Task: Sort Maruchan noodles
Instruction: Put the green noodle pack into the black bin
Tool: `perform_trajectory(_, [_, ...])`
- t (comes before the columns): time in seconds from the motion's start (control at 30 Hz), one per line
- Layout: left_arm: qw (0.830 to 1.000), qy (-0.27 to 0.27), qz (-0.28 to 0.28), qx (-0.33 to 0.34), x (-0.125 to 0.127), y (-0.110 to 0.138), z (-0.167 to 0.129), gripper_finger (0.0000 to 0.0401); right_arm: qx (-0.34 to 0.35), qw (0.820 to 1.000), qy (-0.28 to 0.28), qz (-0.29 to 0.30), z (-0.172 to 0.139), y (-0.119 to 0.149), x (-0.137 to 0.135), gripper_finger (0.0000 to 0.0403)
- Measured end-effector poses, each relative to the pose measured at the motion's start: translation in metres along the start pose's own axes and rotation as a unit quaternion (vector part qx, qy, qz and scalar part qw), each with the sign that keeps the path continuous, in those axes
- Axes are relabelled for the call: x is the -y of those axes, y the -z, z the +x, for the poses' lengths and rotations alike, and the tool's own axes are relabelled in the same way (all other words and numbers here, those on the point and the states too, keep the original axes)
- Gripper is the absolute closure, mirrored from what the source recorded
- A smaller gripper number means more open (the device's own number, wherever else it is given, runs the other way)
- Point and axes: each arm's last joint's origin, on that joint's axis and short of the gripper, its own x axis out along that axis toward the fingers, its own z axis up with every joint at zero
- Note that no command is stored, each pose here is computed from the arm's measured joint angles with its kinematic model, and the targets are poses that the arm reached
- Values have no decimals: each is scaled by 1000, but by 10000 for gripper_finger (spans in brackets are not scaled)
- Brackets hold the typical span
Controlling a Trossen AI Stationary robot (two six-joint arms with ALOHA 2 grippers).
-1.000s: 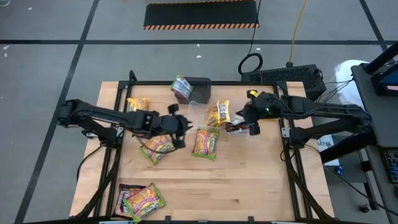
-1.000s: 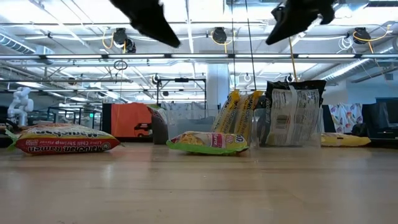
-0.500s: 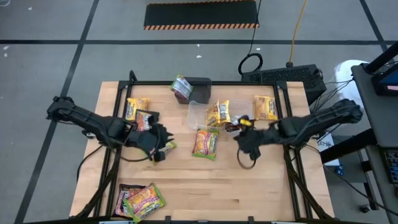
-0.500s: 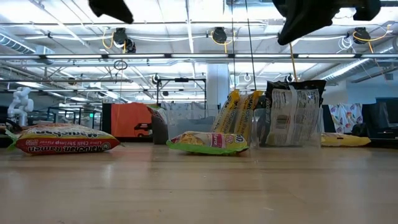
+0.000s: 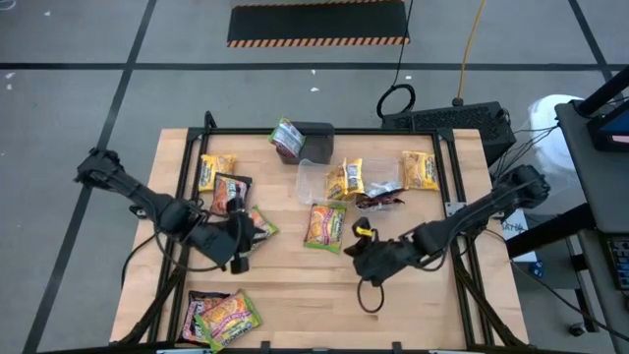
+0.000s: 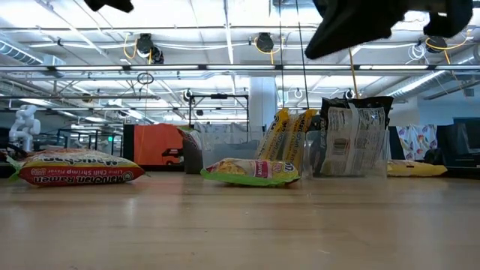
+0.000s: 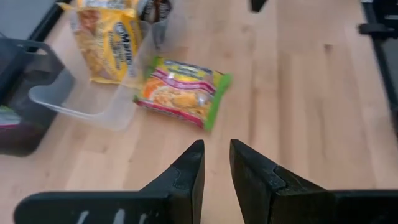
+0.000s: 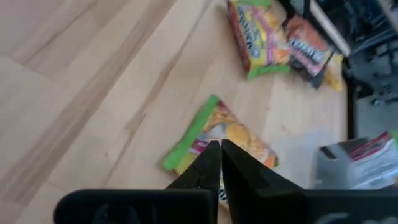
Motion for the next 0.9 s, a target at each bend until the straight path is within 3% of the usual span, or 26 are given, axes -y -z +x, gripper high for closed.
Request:
perform_trajectory(0.4, [999,34,-6,2,17,9,-11,318,-24,999,-12,-22,15,2,-16,309])
perform_trajectory(0.63, [1000,30,-5,7,19,10,-12,318,-45,991,-22,-124,26,6,-23,296])
perform_trajectory(0.9, [1000,30,-3,7,19,10,-12,318,-112,973,-11,-204,67,22,-40,296])
